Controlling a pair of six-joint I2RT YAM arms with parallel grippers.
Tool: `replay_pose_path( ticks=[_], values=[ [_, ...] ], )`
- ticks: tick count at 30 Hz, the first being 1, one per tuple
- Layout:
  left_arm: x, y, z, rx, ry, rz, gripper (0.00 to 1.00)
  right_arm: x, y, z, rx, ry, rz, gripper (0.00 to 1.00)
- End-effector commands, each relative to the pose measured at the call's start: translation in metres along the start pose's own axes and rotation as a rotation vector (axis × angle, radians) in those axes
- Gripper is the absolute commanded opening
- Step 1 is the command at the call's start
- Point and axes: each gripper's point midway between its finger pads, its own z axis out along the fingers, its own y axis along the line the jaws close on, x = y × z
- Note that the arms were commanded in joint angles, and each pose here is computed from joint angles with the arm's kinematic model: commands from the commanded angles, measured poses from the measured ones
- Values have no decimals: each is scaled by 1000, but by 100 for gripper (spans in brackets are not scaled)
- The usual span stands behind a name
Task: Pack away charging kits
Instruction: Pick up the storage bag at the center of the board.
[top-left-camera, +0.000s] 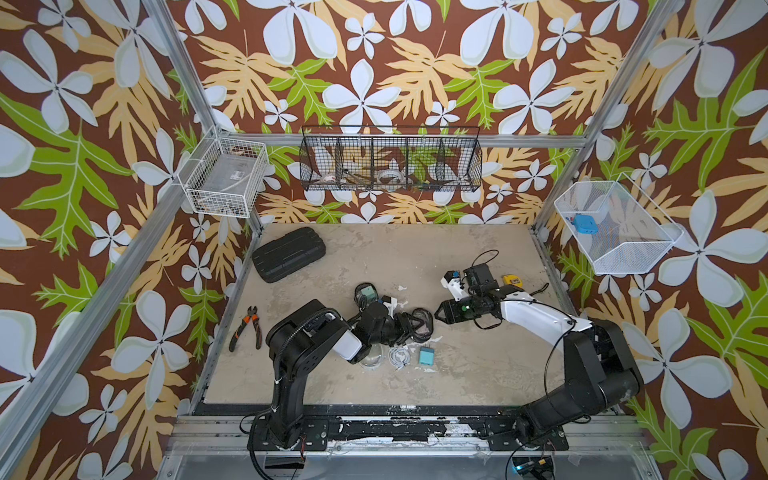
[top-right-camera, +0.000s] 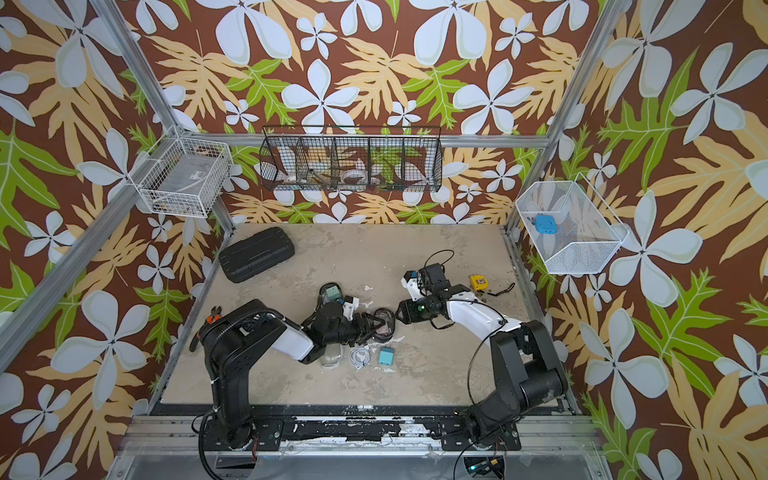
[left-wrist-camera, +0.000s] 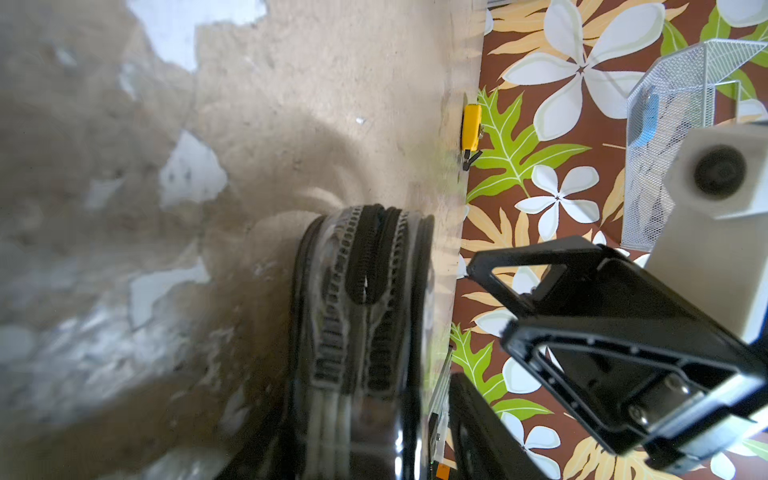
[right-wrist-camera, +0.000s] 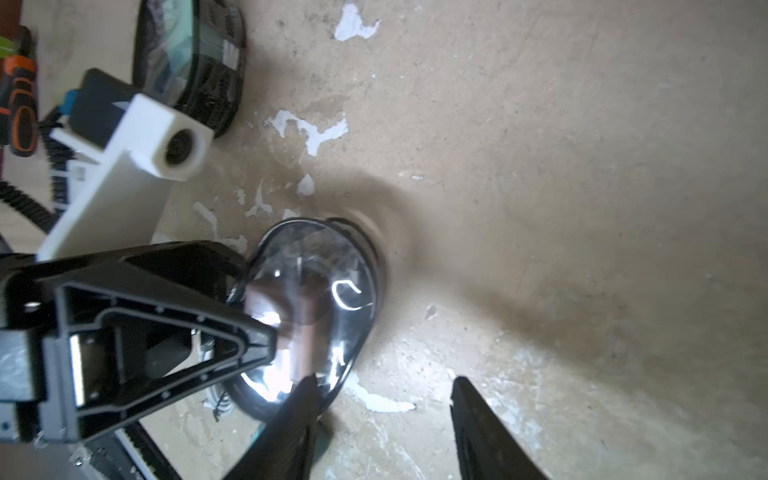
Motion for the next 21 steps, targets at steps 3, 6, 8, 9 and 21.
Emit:
replay_pose_path(
  ticks=[3,6,8,9,21],
  values=[
    [-3,-9,5,27,1,8,54,7,23,10,-170,39,32,55],
    [-4,-8,7,19,3,13,54,17,20,21,-186,71,64,53],
    [-4,-7,8,17,3,16,54,21,13,28,-164,75,77,49],
    [-4,-5,9,14,3,14,54,23,11,30,-157,74,79,48],
    [-4,-8,14,21,20,58,55,25,13,42,-210,94,94,13]
  ],
)
